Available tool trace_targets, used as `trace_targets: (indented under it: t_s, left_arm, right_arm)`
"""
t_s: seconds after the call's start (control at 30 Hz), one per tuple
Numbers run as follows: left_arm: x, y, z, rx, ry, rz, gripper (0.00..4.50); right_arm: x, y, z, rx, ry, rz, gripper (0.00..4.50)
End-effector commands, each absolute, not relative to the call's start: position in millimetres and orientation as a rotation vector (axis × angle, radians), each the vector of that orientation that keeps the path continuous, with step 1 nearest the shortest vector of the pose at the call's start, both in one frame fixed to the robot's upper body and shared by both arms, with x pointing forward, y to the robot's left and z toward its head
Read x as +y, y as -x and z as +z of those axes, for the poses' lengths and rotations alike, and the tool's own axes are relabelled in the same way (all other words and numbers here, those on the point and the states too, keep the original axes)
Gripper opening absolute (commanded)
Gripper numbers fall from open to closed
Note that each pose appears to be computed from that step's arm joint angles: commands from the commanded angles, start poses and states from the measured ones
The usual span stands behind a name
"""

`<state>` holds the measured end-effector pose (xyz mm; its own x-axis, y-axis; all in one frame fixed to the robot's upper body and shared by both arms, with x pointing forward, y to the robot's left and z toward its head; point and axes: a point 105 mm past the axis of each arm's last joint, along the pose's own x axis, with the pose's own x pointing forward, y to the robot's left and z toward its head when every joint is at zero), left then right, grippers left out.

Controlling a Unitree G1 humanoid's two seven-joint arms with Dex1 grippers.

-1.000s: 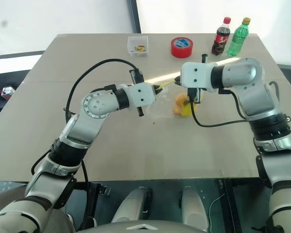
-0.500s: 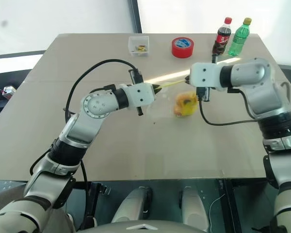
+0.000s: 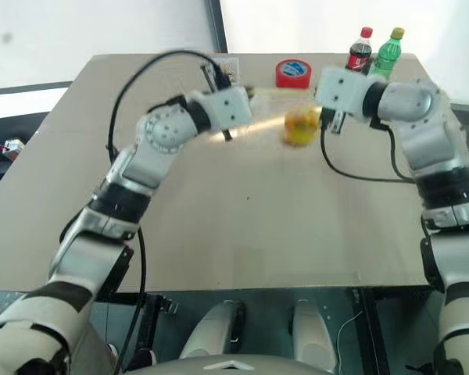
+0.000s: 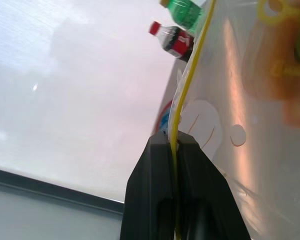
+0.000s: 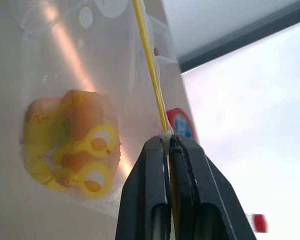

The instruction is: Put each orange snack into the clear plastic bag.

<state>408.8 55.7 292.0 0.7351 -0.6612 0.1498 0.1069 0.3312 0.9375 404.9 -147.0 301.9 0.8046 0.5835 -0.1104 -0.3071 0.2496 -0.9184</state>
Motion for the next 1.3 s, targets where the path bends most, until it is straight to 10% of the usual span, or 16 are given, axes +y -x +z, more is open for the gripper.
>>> trace_targets:
  t_s: [0.03, 0.37, 0.5, 0.6, 1.3]
  left_arm:
    - [75, -410, 311, -0.63, -1.07, -0.46, 0.0]
    - [73, -369, 166, -0.27, -0.956, -0.789, 0.0]
    - [86, -350, 121, -0.135, -0.919, -0.802, 1.32]
    - [88, -348, 117, -0.117, -0.916, -0.778, 2.37]
    - [157, -271, 164, 0.041, -0.18, -0.656, 2.37]
  right_arm:
    - [-177, -401, 325, -0.283, 1.144, 0.485, 0.05]
    - [-208, -370, 191, 0.064, 0.97, 0.639, 0.05]
    - [-219, -351, 152, 0.138, 0.888, 0.653, 0.67]
    - [-220, -346, 149, 0.137, 0.849, 0.647, 1.69]
    - [-261, -262, 175, 0.152, 0.299, 0.824, 1.69]
